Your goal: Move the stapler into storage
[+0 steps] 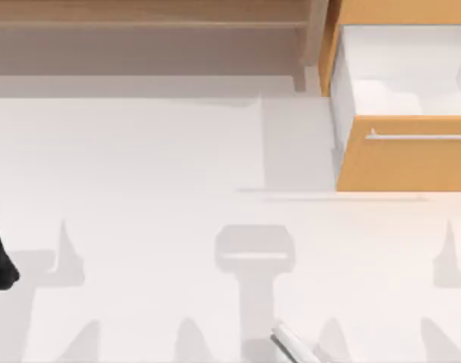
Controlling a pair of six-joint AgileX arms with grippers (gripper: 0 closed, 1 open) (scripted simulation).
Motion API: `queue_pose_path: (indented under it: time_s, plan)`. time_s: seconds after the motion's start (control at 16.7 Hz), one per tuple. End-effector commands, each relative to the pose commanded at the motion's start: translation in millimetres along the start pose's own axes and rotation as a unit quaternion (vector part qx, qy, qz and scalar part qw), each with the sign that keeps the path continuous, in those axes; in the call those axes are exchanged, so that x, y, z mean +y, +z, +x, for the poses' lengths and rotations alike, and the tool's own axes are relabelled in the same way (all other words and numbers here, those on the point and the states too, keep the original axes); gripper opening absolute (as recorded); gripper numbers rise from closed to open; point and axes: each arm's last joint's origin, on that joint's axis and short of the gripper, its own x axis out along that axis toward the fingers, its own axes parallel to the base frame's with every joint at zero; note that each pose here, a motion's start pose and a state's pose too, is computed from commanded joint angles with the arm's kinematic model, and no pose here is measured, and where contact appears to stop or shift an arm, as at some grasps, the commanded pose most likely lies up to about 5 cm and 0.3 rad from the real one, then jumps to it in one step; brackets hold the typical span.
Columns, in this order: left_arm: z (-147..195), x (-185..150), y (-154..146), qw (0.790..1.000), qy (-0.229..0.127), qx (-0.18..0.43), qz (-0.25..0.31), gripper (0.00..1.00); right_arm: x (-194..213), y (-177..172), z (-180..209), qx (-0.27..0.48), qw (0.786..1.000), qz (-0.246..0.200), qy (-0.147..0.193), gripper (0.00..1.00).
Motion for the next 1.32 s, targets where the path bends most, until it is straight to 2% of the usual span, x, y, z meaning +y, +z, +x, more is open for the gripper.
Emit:
queue_pose_path:
  time_s: [0.18, 0.3, 0.48, 0.66, 0.84, 1.02, 1.32]
  plan:
    - [0.0, 0.0, 0.0, 1.0, 0.0, 0.0, 0.0, 1.0, 0.8, 1.5, 0.1, 0.005, 1.0, 0.001, 0.004, 1.0]
    - [0.0, 0.0, 0.0, 1.0, 0.0, 0.0, 0.0, 1.0, 4.8, 8.5, 1.0, 0.028, 0.999, 0.005, 0.022, 1.0]
    - [0.0, 0.0, 0.0, 1.0, 0.0, 0.0, 0.0, 1.0, 16.6, 25.9, 6.5, 0.099, 0.993, 0.012, 0.07, 1.0]
    - [0.0, 0.0, 0.0, 1.0, 0.0, 0.0, 0.0, 1.0, 37.0, 45.6, 20.3, 0.206, 0.97, 0.008, 0.13, 1.0]
    - [0.0, 0.0, 0.0, 1.0, 0.0, 0.0, 0.0, 1.0, 70.0, 59.9, 41.3, 0.33, 0.925, -0.017, 0.188, 1.0]
    - [0.0, 0.0, 0.0, 1.0, 0.0, 0.0, 0.0, 1.0, 116.4, 62.1, 62.1, 0.451, 0.86, -0.065, 0.23, 1.0]
    - [0.0, 0.0, 0.0, 1.0, 0.0, 0.0, 0.0, 1.0, 201.9, 37.0, 75.6, 0.599, 0.741, -0.169, 0.254, 1.0]
